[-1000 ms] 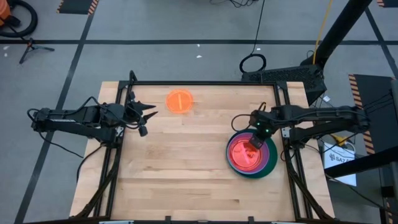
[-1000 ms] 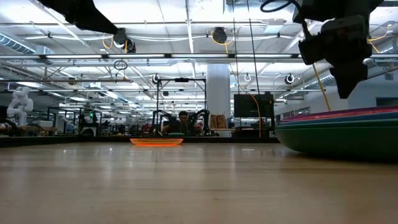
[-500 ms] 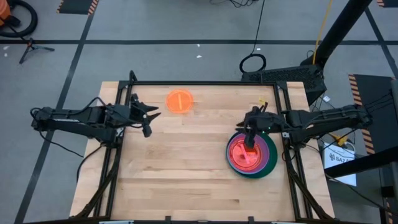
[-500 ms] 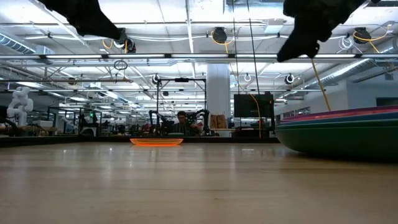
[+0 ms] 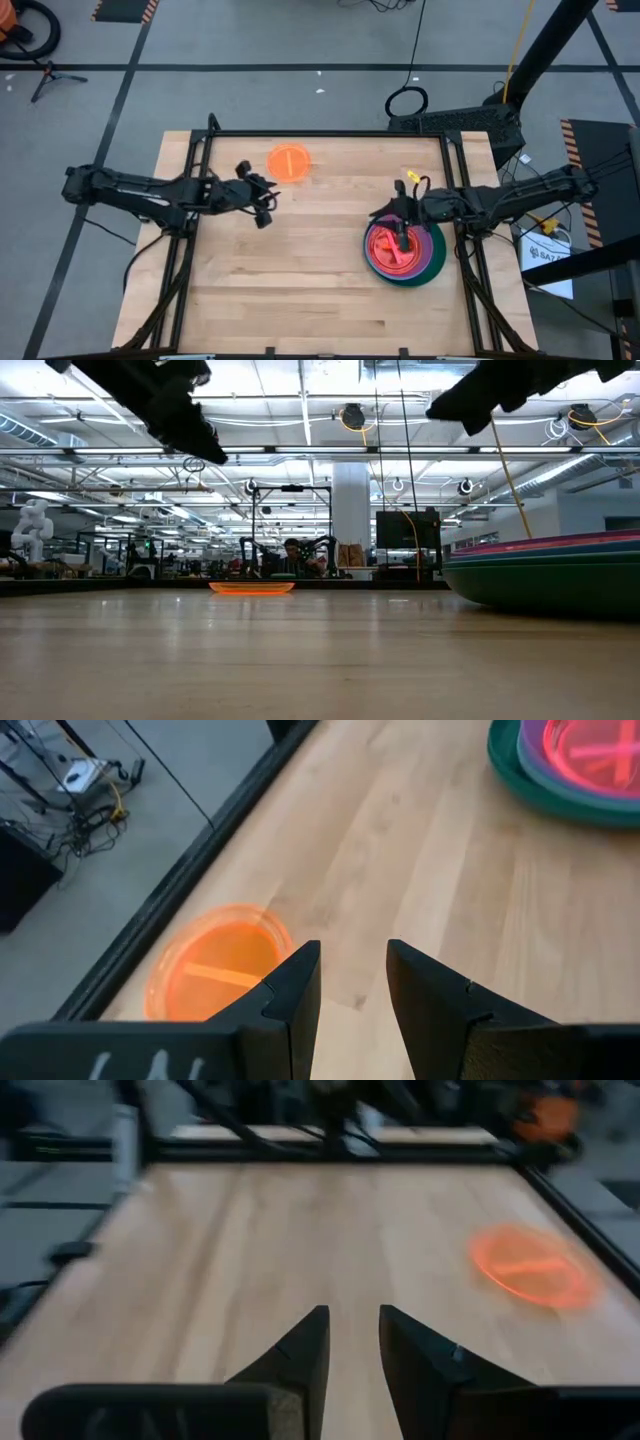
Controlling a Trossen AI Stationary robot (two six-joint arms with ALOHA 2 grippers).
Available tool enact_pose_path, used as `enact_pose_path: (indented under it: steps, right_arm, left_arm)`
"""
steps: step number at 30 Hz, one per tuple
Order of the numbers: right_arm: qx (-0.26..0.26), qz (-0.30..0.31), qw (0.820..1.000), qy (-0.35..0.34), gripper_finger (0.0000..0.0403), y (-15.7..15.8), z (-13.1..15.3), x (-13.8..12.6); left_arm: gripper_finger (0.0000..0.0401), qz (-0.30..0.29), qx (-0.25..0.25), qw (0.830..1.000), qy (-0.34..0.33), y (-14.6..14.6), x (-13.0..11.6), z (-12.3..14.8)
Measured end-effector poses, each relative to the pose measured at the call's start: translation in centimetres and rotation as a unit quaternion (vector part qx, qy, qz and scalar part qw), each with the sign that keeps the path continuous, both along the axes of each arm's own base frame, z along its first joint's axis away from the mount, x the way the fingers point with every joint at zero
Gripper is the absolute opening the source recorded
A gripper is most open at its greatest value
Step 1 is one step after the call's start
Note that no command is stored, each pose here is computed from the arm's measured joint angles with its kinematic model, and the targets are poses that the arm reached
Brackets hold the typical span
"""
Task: Stack plastic plates
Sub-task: Stack the small orange plate on top of the small pink plate
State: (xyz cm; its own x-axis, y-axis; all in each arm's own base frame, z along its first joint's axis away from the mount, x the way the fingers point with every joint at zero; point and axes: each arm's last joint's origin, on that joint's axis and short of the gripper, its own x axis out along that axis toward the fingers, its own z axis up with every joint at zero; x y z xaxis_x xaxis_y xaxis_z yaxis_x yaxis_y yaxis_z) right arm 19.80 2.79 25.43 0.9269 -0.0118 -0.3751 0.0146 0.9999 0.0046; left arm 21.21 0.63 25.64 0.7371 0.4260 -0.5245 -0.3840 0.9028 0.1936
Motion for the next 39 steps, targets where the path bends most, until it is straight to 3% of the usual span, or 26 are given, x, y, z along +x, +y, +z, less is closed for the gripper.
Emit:
enact_pose_path:
  steps: [8, 19, 31, 39]
  right_arm:
    - [-0.023, 0.051, 0.997, -0.058, 0.0086, 0.6, 1.6, -1.7]
    - [-0.059, 0.099, 0.988, -0.100, 0.0086, 1.5, 2.9, -3.6]
    - [-0.123, 0.124, 0.975, -0.137, 0.0086, 1.7, 1.8, -3.8]
    - [-0.124, 0.113, 0.968, -0.187, 0.0086, 1.0, 1.0, -5.8]
  left_arm:
    - [0.0124, 0.011, -0.013, 0.998, 0.054, 0.6, 2.8, -3.2]
    - [0.0124, 0.025, -0.076, 0.995, 0.065, 4.6, 5.2, -6.5]
    - [0.0124, 0.025, -0.054, 0.994, 0.087, 7.7, 5.9, -8.3]
    - [0.0124, 0.022, -0.043, 0.995, 0.082, 7.9, 5.9, -8.2]
